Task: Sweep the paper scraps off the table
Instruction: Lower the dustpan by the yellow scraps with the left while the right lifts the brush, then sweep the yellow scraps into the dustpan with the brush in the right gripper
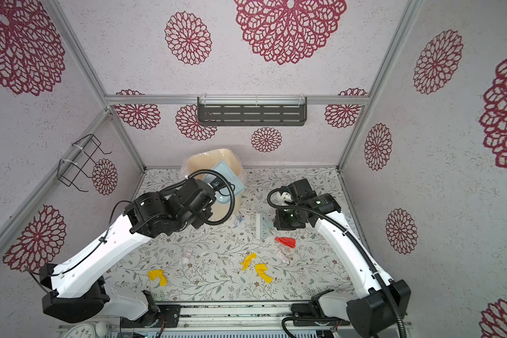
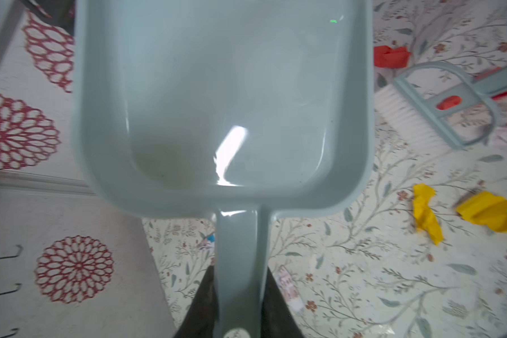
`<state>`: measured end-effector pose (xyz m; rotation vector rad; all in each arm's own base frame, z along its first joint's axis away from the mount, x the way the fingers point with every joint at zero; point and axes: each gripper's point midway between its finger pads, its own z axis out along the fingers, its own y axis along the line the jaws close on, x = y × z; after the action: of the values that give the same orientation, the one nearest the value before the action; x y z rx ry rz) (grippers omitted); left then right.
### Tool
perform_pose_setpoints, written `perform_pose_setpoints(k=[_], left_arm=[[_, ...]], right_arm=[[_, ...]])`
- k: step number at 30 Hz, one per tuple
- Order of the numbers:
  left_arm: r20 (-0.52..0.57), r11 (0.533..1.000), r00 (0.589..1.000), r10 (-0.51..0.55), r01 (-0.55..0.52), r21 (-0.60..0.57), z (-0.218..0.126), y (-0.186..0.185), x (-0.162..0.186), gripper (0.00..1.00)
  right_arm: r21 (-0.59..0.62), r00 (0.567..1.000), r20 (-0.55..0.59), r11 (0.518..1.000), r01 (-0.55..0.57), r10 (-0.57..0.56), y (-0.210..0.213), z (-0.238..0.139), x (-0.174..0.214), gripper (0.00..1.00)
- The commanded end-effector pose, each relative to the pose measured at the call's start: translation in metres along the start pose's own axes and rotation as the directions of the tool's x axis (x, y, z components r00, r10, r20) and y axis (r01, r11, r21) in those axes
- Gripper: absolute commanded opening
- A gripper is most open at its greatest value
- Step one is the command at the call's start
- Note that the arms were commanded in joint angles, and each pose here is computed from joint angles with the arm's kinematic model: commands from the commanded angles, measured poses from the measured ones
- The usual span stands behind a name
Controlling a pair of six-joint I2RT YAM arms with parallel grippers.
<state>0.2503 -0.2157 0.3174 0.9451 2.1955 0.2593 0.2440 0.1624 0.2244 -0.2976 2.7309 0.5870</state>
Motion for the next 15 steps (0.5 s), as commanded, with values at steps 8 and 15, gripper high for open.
perform_pose_setpoints(k=[8,15], left_arm=[[-0.247,0.894,0.948,-0.201,0.281,0.348,0.004,-0.12,0.098,0.0],[-0.362,0.815,0.898,-0.252,0.398,0.42,0.022,-0.164,0.129,0.0]], right_arm=[[0.117,0.998,-0.052,0.992,0.046,-0.04,-0.006,0.012,0.021,0.0],[0.147,0.993,-0.081,0.985,0.091,-0.08,-0.002,0.024,0.021,0.0]])
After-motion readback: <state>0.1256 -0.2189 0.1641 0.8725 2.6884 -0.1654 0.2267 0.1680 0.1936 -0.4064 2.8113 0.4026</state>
